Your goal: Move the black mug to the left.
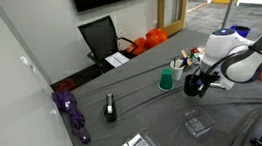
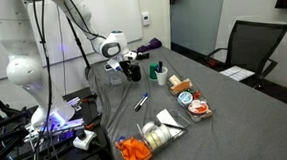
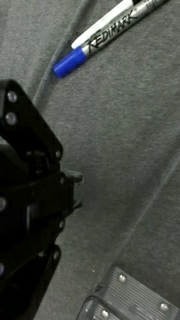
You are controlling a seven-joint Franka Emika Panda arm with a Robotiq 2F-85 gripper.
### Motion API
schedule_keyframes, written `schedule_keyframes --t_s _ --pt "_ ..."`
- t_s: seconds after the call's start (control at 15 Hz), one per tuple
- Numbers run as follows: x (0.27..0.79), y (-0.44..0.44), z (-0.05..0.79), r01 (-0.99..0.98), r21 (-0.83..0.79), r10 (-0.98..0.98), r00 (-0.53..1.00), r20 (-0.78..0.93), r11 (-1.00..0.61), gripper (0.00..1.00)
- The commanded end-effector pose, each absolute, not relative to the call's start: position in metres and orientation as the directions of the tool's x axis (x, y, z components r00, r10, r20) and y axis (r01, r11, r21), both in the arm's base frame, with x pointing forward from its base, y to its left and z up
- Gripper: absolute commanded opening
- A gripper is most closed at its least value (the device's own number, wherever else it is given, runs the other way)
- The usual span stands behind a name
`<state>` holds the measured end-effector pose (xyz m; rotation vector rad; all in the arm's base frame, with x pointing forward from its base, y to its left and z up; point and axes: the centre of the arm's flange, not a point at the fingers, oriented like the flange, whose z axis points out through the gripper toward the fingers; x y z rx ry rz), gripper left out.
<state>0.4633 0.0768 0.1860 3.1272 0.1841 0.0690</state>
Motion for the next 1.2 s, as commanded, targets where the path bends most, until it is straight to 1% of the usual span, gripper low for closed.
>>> schedule_keyframes --t_s 0.0,0.47,0.73,1.13 --pt "0.491 0.096 0.185 0.223 0.018 0.224 0.972 0.065 -0.975 0.05" --pt "0.531 0.132 0.182 0.385 0.007 0.384 0.919 0.090 -0.923 0.05" --pt "0.547 0.150 0.173 0.433 0.004 0.433 0.901 0.032 -0.901 0.05" --pt "0.553 0.157 0.160 0.481 0.016 0.480 0.876 -0.037 -0.876 0.05"
